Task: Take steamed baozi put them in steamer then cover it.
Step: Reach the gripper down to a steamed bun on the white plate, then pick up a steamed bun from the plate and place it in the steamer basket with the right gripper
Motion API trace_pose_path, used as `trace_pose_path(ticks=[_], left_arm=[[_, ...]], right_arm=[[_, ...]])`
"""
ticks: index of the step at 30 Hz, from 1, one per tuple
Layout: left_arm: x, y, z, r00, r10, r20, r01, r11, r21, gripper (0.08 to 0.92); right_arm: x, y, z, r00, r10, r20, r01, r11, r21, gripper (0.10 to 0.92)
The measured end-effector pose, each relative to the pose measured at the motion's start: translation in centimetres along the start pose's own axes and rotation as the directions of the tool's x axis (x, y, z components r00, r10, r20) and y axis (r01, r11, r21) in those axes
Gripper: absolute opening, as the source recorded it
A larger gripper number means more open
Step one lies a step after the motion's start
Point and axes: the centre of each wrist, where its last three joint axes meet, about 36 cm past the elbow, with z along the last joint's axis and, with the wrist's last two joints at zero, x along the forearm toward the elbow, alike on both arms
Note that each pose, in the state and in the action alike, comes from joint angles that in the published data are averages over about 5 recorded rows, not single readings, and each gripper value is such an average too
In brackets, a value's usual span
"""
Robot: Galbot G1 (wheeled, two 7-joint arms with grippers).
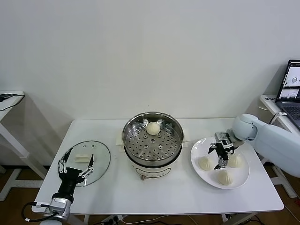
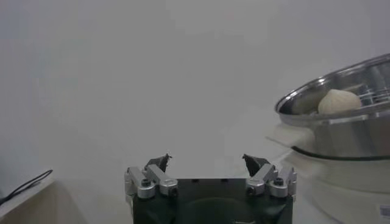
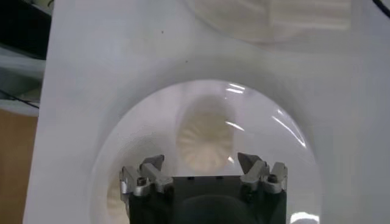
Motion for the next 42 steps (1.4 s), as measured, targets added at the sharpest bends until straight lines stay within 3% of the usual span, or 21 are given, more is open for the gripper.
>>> trace_pose_path(ticks=[21, 32, 42], left_arm=[[-0.2, -0.2, 0.4, 1.0000, 0.004, -0.004, -0.004, 1.000, 0.004, 0.823], [-0.1, -0.2, 0.5, 1.0000, 0.006, -0.006, -0.006, 1.000, 0.001, 0.823], [-0.1, -0.4, 0.4, 1.0000, 0.008, -0.003, -0.008, 1.000, 0.003, 0.823]], right_arm=[[-2.6, -0.1, -0.4, 1.000, 0.013, -0.004, -0.013, 1.000, -0.009, 0.822], [-3.0, -0.3, -0.9, 1.000, 0.015, -0.005, -0.015, 1.000, -0.001, 0.712], [-1.6, -0.2, -0.5, 1.000, 0.011, -0.004, -0.011, 1.000, -0.005, 0.685]])
